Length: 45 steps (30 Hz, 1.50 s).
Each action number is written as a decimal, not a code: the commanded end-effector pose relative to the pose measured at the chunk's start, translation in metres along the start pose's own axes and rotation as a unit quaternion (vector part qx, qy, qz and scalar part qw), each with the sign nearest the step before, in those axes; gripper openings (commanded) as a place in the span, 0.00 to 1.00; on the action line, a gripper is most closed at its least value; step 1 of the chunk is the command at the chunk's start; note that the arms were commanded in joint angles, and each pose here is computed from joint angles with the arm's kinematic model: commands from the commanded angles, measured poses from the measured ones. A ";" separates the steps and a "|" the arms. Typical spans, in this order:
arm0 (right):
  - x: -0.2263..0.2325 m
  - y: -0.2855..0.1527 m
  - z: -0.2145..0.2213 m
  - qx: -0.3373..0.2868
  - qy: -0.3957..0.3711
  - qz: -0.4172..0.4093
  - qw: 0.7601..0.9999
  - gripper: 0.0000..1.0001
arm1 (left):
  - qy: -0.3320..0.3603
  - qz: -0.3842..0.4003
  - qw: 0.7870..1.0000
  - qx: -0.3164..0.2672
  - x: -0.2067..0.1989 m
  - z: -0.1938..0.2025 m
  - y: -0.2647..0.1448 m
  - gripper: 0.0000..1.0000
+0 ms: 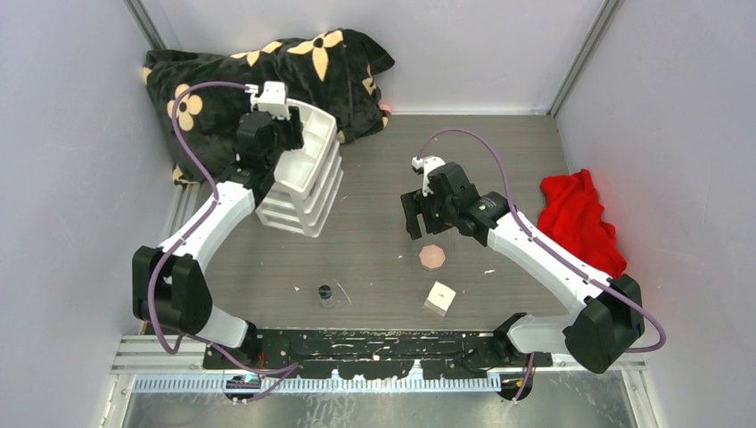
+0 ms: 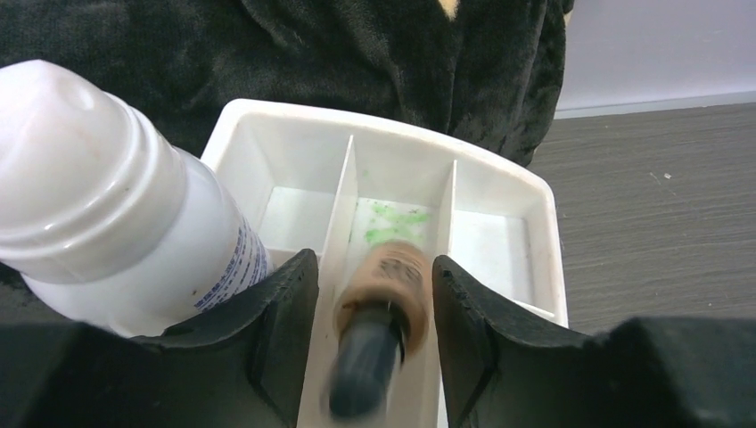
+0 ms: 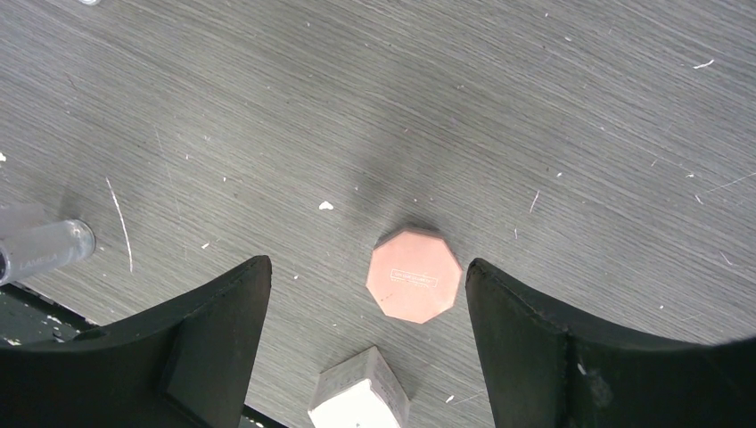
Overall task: Organize the makeup
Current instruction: Place the makeup in the storage box.
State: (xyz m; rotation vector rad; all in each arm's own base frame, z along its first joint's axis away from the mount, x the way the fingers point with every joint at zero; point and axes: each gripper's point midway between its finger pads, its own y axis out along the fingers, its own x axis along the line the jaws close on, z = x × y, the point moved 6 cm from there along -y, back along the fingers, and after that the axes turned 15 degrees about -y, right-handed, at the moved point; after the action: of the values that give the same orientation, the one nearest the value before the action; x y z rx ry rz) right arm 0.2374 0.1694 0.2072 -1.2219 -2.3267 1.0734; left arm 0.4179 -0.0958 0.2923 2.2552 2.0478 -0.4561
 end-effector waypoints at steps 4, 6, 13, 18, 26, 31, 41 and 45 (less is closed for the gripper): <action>-0.001 -0.002 -0.008 -0.024 0.003 -0.001 1.000 0.84 | 0.004 -0.016 0.999 0.042 0.009 0.017 -0.011 0.52; -0.001 -0.002 -0.008 -0.024 0.003 -0.001 1.000 0.84 | 0.004 -0.015 0.999 0.041 0.009 0.016 -0.012 0.52; 0.001 0.001 -0.006 -0.020 0.003 -0.007 1.000 0.84 | 0.003 -0.015 0.999 0.040 0.008 0.008 -0.023 0.52; 0.002 0.004 -0.006 -0.017 0.004 -0.012 1.000 0.84 | -0.002 -0.007 1.000 0.012 0.005 -0.011 -0.047 0.56; 0.000 0.004 -0.010 -0.023 0.001 -0.003 1.000 0.83 | 0.005 0.009 1.000 -0.022 0.004 -0.037 -0.093 0.62; -0.005 0.001 -0.018 -0.030 -0.011 0.009 0.999 0.81 | 0.007 0.024 0.999 -0.042 0.001 -0.056 -0.120 0.62; -0.014 -0.001 -0.087 -0.094 -0.025 0.029 0.995 0.59 | -0.007 0.036 0.998 -0.041 0.006 -0.051 -0.170 0.46; -0.007 0.008 -0.131 -0.124 -0.041 -0.008 0.991 0.40 | -0.007 0.039 0.998 -0.040 0.008 -0.051 -0.190 0.36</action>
State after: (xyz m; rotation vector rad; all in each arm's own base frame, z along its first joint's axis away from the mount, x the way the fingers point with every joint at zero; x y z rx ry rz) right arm 0.2910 0.2018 0.2512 -1.2781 -2.4378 1.0137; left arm 0.2573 -0.0572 0.3635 2.2554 1.9474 -0.3776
